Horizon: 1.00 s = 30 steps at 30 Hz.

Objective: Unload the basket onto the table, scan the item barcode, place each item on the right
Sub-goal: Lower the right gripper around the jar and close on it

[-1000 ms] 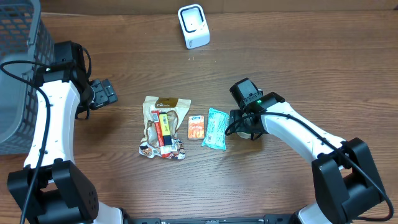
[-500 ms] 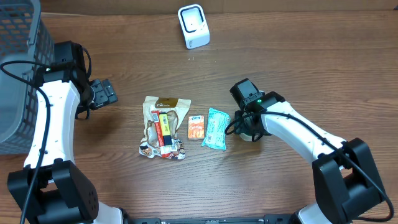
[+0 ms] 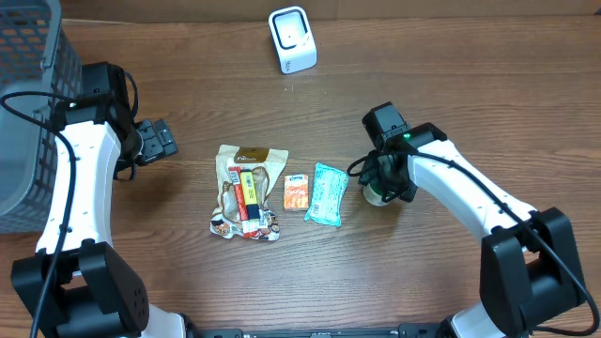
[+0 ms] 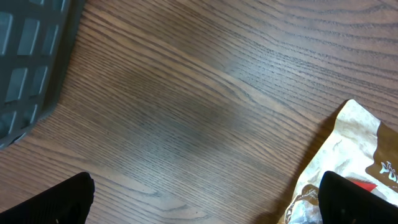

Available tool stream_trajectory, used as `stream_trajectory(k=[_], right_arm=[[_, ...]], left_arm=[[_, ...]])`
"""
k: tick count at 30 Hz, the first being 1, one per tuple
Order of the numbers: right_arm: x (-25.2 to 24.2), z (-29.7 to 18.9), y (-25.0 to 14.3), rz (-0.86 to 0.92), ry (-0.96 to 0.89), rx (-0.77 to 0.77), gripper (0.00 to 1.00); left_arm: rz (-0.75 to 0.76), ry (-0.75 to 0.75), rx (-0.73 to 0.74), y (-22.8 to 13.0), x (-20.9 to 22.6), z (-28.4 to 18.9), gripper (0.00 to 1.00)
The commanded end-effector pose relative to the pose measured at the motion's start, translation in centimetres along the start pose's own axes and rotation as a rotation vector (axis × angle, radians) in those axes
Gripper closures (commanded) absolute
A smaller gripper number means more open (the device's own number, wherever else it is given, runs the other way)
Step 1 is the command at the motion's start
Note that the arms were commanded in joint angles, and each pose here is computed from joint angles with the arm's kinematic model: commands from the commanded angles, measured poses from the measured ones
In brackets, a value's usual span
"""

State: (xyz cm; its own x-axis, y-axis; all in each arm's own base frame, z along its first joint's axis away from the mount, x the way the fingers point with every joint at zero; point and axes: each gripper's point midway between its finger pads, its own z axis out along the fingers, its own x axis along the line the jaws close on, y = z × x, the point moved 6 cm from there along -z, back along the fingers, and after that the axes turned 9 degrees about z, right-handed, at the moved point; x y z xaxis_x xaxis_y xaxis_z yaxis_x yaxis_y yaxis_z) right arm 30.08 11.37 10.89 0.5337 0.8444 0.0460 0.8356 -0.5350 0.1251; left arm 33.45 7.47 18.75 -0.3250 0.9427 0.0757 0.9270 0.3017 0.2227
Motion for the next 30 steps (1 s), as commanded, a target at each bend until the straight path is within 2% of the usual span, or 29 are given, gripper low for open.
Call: stream_trajectory(k=[1, 12, 18, 23, 28, 30], right_arm=[[0.7, -0.8, 0.8, 0.025, 0.03, -0.023, 0.35], [-0.4, 1.0, 0.7, 0.026, -0.011, -0.076, 0.29], [-0.5, 1.0, 0.7, 0.002, -0.014, -0.074, 0.1], [0.0, 0.1, 1.1, -0.177, 0.001, -0.062, 0.02], [1.8, -1.0, 0.3, -0.286, 0.145, 0.051, 0.02], [1.8, -1.0, 0.1, -0.289, 0.151, 0.063, 0.05]], left_arm=[[0.013, 0.001, -0.004, 0.3, 0.0, 0.0, 0.0], [0.013, 0.001, -0.004, 0.3, 0.0, 0.0, 0.0], [0.013, 0.001, -0.004, 0.3, 0.0, 0.0, 0.0], [0.013, 0.001, -0.004, 0.3, 0.0, 0.0, 0.0], [0.013, 0.001, -0.004, 0.3, 0.0, 0.0, 0.0], [0.013, 0.001, -0.004, 0.3, 0.0, 0.0, 0.0]])
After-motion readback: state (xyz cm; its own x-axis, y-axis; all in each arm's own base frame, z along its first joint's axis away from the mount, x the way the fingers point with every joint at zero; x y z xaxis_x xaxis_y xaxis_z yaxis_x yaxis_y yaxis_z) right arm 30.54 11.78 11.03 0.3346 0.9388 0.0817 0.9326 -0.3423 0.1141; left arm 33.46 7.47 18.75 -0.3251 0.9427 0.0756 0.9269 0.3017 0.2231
